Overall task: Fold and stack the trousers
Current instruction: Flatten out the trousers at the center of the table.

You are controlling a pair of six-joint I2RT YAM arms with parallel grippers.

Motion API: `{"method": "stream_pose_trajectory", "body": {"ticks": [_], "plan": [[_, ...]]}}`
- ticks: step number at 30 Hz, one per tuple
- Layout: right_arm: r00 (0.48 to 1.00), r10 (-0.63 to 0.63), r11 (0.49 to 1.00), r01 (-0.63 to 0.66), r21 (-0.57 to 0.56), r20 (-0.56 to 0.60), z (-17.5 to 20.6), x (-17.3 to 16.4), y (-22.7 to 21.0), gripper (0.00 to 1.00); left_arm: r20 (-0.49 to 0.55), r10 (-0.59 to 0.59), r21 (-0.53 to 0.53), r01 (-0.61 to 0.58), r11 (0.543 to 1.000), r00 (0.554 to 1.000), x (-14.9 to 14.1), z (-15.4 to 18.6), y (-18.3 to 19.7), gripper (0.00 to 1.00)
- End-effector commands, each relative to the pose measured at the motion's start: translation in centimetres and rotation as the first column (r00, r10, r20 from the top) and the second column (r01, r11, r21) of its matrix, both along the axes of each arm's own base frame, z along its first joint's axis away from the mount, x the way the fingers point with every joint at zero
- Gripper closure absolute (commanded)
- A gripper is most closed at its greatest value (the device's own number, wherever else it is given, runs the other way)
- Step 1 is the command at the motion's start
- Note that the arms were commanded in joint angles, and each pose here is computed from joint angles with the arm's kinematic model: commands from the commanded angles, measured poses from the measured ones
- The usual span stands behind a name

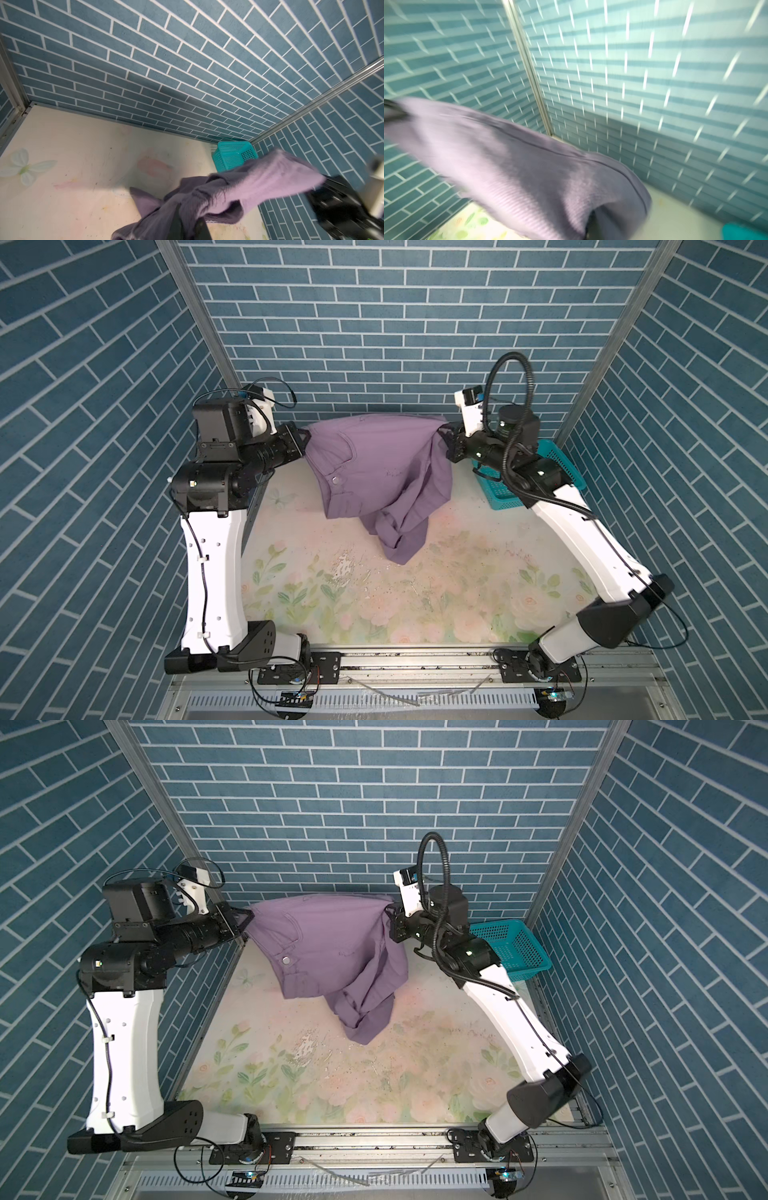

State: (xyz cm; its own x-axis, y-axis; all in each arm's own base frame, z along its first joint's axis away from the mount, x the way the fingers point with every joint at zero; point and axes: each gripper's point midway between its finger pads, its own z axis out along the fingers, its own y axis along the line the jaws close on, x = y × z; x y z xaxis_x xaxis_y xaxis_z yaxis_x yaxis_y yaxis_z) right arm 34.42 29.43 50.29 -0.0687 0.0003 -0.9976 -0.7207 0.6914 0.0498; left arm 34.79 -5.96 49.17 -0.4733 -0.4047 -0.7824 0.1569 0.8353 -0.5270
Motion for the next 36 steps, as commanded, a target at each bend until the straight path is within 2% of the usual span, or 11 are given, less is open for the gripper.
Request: {"method": "stream_pose_trajectory", "body": {"ticks": [1, 3, 6, 8, 12, 14, 16, 20, 22, 29, 36], "plan": [[0.993, -0.041, 0.996, 0.05, -0.08, 0.108, 0.5, -1.2, 0.8, 1.0, 0.107, 0.031, 0.002, -0.032, 0.999, 0.994, 0.0, 2.4, 0.7, 1.0], [0.999, 0.017, 0.991, -0.011, -0.132, 0.046, -2.8, -1.1, 3.8, 1.0, 0.082, 0.047, 0.014, -0.048, 0.999, 0.996, 0.2, 1.4, 1.1, 1.0], [0.976, 0.101, 0.977, -0.134, -0.166, -0.194, -10.8, 0.0, 8.5, 1.0, 0.04, 0.096, 0.055, -0.098, 0.994, 0.995, 0.3, -0.2, 2.1, 1.0], [0.913, 0.141, 0.962, -0.218, -0.166, -0.382, -17.2, 0.3, 11.0, 1.0, 0.015, 0.157, 0.095, -0.158, 0.983, 0.987, 0.1, -1.3, 3.3, 1.0], [0.711, 0.138, 0.931, -0.33, -0.153, -0.69, -29.8, -0.8, 13.8, 1.0, 0.004, 0.24, 0.098, -0.239, 0.966, 0.971, -0.6, -2.3, 5.6, 1.0], [0.638, 0.133, 0.926, -0.353, -0.135, -0.759, -33.2, -1.8, 13.8, 0.87, 0.0, 0.268, 0.104, -0.266, 0.958, 0.963, -0.8, -2.6, 6.6, 1.0], [0.626, 0.126, 0.928, -0.349, -0.131, -0.77, -34.3, -2.7, 12.9, 0.71, -0.012, 0.291, 0.124, -0.287, 0.95, 0.957, -0.9, -3.1, 7.2, 1.0], [0.726, 0.02, 0.934, -0.258, -0.246, -0.687, -33.1, -2.2, 8.6, 0.55, -0.044, 0.293, 0.124, -0.286, 0.95, 0.955, -0.6, -5.1, 7.3, 1.0], [0.739, -0.058, 0.934, -0.197, -0.298, -0.672, -32.8, -1.2, 5.4, 0.51, -0.056, 0.302, 0.11, -0.295, 0.949, 0.952, -0.4, -6.2, 7.5, 1.0], [0.659, -0.322, 0.884, -0.049, -0.466, -0.68, -36.0, 0.2, -4.1, 0.49, -0.113, 0.292, 0.113, -0.28, 0.953, 0.95, 0.0, -8.1, 7.5, 1.0], [0.592, -0.329, 0.868, -0.117, -0.482, -0.736, -40.1, -1.2, -4.4, 0.33, -0.143, 0.294, 0.129, -0.277, 0.952, 0.945, -0.1, -8.9, 7.7, 1.0]]}}
